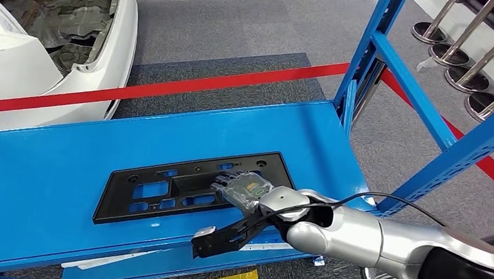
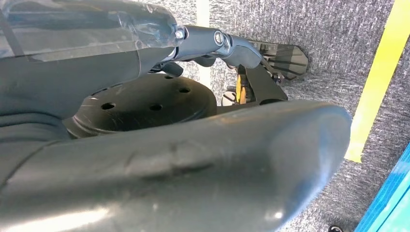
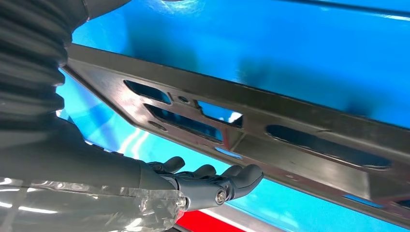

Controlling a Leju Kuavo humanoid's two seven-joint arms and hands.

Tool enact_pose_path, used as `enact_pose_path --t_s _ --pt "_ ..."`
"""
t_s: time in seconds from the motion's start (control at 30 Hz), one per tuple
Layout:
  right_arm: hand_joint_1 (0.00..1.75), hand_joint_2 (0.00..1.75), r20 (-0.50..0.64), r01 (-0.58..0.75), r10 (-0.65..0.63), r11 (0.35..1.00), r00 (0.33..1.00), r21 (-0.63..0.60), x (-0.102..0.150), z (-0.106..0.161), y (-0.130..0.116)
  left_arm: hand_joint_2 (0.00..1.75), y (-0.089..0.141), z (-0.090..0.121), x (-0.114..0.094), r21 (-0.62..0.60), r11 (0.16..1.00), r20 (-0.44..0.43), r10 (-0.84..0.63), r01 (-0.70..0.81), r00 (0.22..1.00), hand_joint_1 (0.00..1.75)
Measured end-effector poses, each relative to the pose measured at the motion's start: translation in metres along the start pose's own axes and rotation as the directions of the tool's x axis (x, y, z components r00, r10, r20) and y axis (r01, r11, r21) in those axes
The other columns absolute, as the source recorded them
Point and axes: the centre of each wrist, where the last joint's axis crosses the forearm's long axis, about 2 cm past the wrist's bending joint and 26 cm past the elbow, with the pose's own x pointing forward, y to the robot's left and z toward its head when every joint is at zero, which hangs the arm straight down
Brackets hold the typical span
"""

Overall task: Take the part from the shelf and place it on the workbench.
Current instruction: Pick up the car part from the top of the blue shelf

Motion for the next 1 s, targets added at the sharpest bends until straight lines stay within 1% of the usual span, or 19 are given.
enact_pose_path --t_s 0.3,0.53,0.67,0.93,1.0 --pt "0.0 1.75 -0.057 -0.029 0.028 1.0 0.998 -0.009 -0.01 -0.002 0.003 0.0 0.001 0.001 -0.002 0.009 1.0 -0.004 0.006 -0.006 1.0 0.0" --pt "0.0 1.75 -0.146 -0.117 0.117 0.993 0.982 0.01 -0.02 -0.004 0.011 0.0 0.001 0.001 -0.003 0.01 1.0 -0.006 0.008 -0.008 1.0 0.0" --pt "0.0 1.75 -0.199 -0.148 0.147 0.989 0.969 0.011 -0.025 -0.005 0.015 0.0 0.001 0.001 -0.003 0.009 1.0 -0.006 0.008 -0.008 1.0 0.0" --pt "0.0 1.75 -0.248 -0.139 0.139 0.99 0.959 0.017 -0.034 -0.004 0.019 0.0 0.001 0.001 -0.003 0.009 1.0 -0.005 0.008 -0.008 1.0 0.0" --pt "0.13 1.75 -0.258 -0.133 0.131 0.991 0.957 0.013 -0.035 -0.004 0.02 0.0 0.0 0.001 -0.003 0.008 1.0 -0.005 0.008 -0.008 1.0 0.0"
